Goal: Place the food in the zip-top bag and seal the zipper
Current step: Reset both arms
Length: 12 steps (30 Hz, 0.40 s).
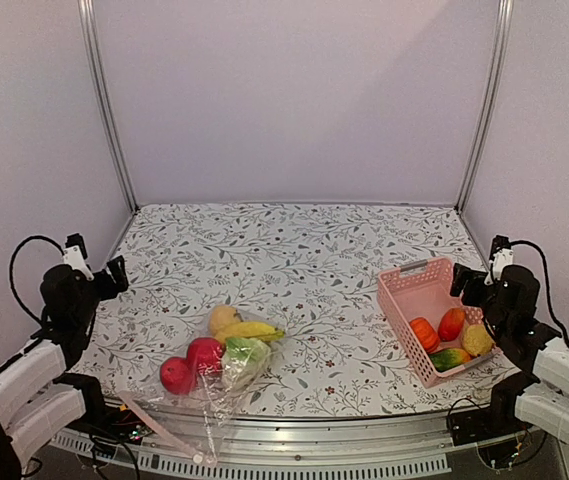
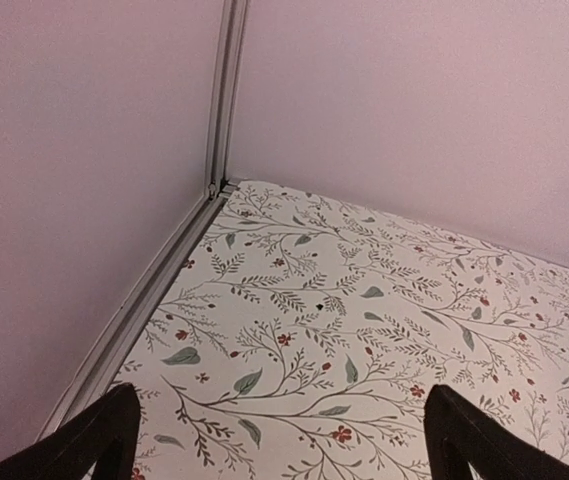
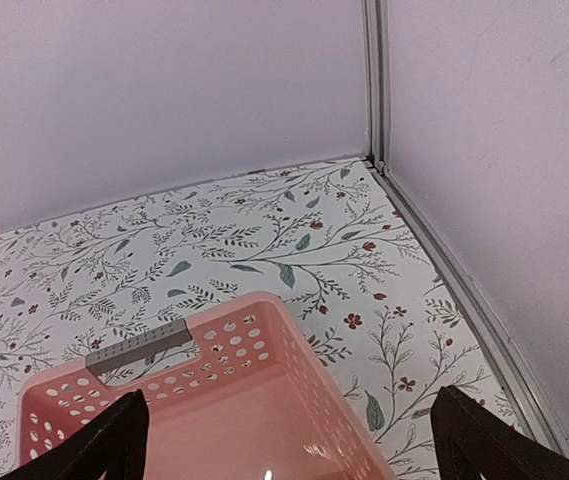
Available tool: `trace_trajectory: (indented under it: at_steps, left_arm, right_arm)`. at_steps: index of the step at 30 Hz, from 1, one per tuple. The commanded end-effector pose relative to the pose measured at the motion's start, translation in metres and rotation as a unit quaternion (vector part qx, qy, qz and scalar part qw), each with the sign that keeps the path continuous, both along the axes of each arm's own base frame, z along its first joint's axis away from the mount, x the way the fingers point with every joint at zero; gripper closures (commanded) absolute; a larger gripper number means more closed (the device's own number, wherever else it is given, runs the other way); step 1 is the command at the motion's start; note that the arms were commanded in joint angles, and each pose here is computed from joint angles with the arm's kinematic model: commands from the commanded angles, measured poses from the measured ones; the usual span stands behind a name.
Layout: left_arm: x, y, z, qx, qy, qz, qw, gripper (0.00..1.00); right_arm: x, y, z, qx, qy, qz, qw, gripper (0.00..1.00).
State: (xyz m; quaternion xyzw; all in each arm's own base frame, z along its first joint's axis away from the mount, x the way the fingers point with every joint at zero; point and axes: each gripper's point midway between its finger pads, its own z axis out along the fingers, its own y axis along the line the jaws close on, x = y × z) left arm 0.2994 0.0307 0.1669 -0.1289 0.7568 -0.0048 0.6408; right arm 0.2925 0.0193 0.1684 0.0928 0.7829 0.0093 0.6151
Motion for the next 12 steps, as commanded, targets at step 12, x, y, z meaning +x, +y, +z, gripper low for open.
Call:
trace_trajectory:
  at_steps: [12]
  left_arm:
    - [0.0054, 0.0028, 0.0088, 0.002, -0.025, 0.008, 1.0, 0.0]
  right_arm:
    - [-0.0008, -0.0141, 0.0362, -0.014, -0.089, -0.035, 0.995, 0.01]
